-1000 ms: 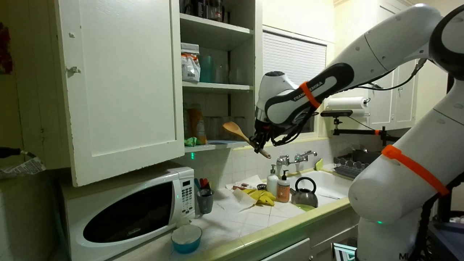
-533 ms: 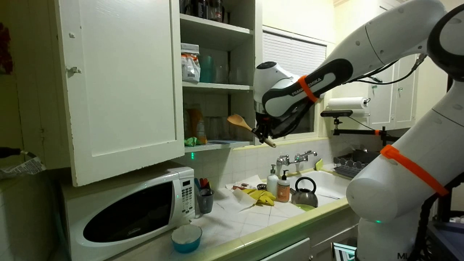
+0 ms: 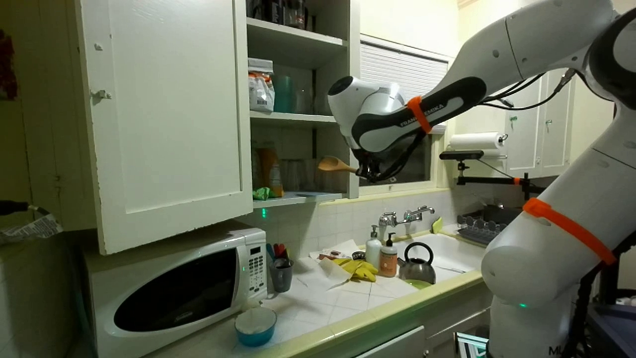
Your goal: Pick up the cooking stick and put it on the shelf
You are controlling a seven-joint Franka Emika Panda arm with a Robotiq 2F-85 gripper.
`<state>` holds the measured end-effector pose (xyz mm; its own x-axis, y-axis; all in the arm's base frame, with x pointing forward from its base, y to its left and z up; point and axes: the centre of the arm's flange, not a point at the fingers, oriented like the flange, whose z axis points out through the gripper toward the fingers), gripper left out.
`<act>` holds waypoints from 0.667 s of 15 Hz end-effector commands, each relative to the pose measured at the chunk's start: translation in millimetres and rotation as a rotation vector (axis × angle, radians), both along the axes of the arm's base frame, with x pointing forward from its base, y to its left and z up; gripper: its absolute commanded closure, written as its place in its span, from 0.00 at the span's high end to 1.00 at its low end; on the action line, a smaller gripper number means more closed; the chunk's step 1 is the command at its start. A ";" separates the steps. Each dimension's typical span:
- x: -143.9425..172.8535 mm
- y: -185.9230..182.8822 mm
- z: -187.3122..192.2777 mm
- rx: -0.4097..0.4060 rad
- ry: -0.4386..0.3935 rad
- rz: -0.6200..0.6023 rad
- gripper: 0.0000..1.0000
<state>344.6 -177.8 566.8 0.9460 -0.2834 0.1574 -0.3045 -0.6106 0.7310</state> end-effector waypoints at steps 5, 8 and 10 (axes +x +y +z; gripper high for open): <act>16.3 8.6 7.9 -0.040 0.053 0.059 0.07; 40.8 7.0 4.6 -0.041 0.122 0.131 0.07; 56.0 1.4 2.1 -0.051 0.165 0.148 0.07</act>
